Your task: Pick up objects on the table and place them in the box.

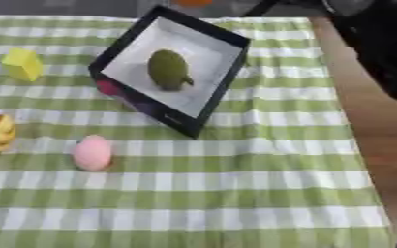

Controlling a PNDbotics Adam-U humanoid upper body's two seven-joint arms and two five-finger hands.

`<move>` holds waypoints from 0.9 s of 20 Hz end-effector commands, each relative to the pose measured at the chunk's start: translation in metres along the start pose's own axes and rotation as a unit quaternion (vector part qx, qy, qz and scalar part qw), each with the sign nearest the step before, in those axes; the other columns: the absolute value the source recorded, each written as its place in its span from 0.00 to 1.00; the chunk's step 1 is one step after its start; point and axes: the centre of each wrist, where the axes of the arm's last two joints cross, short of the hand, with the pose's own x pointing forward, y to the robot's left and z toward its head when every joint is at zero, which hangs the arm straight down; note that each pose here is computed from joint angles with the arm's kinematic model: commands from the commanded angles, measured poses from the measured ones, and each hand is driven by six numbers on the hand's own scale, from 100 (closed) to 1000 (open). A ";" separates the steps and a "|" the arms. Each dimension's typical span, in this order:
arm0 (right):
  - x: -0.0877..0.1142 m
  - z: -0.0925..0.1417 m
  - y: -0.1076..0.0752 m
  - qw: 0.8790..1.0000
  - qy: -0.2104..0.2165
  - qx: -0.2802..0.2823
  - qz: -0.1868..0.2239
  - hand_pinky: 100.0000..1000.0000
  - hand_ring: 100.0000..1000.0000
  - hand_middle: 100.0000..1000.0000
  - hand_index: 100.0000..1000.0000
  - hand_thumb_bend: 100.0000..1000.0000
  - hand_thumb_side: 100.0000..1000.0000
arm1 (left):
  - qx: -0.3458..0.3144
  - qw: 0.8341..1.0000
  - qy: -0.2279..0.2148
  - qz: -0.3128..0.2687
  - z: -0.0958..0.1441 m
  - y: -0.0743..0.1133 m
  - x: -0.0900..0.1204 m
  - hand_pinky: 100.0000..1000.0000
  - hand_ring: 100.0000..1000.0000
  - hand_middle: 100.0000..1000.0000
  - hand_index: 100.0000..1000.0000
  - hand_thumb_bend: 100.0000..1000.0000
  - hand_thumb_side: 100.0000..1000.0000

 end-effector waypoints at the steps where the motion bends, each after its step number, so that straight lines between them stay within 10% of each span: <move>1: -0.014 -0.012 0.006 0.999 0.009 0.030 0.012 0.79 0.65 0.49 0.48 0.18 0.00 | -0.010 1.000 -0.014 -0.007 -0.005 0.002 0.007 0.99 0.63 0.69 0.78 0.19 0.78; 13: -0.048 -0.036 0.055 0.993 0.012 0.116 0.021 0.81 0.69 0.55 0.54 0.22 0.00 | -0.014 1.000 -0.016 -0.005 -0.007 0.000 0.008 0.99 0.63 0.69 0.78 0.19 0.78; 18: -0.052 -0.037 0.061 0.991 0.006 0.130 0.029 0.88 0.84 0.76 0.80 0.43 0.00 | -0.014 1.000 -0.015 -0.004 -0.006 0.000 0.007 0.99 0.63 0.69 0.78 0.19 0.78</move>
